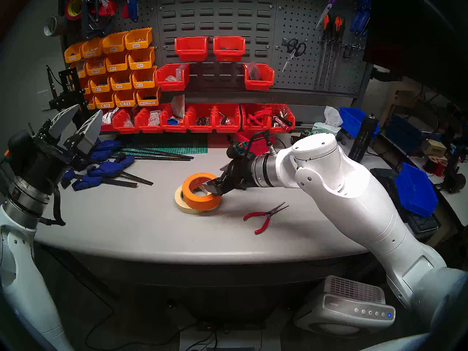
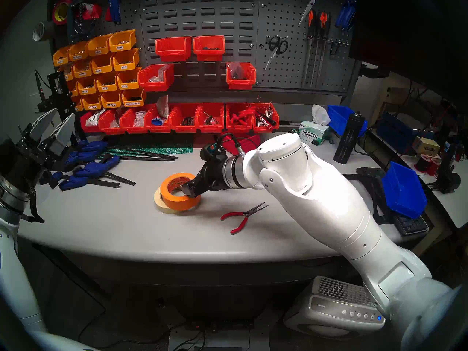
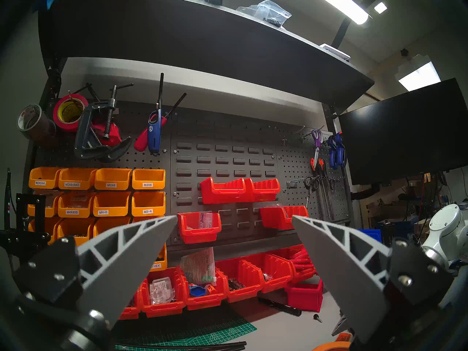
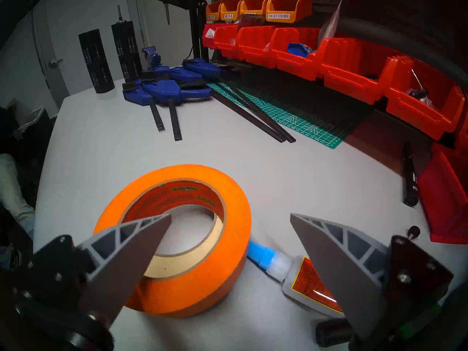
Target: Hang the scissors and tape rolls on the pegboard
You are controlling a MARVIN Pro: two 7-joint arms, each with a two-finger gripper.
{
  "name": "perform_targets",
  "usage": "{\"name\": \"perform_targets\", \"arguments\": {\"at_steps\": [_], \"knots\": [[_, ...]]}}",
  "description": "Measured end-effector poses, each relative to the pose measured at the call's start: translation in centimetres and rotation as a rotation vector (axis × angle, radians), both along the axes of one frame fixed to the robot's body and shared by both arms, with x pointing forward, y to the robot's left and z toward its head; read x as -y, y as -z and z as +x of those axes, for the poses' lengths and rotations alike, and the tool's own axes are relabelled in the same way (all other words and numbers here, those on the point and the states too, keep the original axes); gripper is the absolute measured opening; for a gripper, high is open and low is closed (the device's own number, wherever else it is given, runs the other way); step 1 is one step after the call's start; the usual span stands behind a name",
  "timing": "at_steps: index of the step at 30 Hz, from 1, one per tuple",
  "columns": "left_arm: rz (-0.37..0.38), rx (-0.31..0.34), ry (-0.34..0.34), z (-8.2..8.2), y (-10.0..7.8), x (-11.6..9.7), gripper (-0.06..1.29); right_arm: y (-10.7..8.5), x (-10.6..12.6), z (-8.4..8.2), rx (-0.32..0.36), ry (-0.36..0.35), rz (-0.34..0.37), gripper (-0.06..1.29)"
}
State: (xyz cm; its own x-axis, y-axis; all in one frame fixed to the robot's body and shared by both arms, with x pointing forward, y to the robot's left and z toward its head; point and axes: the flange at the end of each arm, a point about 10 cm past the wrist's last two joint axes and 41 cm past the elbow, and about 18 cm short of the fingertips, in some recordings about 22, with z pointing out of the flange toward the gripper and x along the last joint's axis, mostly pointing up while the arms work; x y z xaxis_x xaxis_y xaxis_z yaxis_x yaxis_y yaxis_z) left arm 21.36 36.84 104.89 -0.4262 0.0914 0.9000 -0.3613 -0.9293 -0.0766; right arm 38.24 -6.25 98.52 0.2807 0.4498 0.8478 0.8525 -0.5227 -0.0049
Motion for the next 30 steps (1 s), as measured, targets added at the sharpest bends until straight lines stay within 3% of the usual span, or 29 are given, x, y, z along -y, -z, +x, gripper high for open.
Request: {"name": "perform_targets", "arguments": {"at_steps": [26,28,30], "knots": [[0.0,0.0,0.0,0.0,0.0,0.0,1.23,1.3,0.2,2.1,-0.023,0.024,-0.048,1.21],[0.0,0.0,0.0,0.0,0.0,0.0,1.23,1.2,0.2,2.1,-0.021,0.02,-0.047,1.05],[0.0,0.0,0.0,0.0,0.0,0.0,1.23,1.1,0.3,2.1,-0.019,0.016,-0.046,0.63]]}}
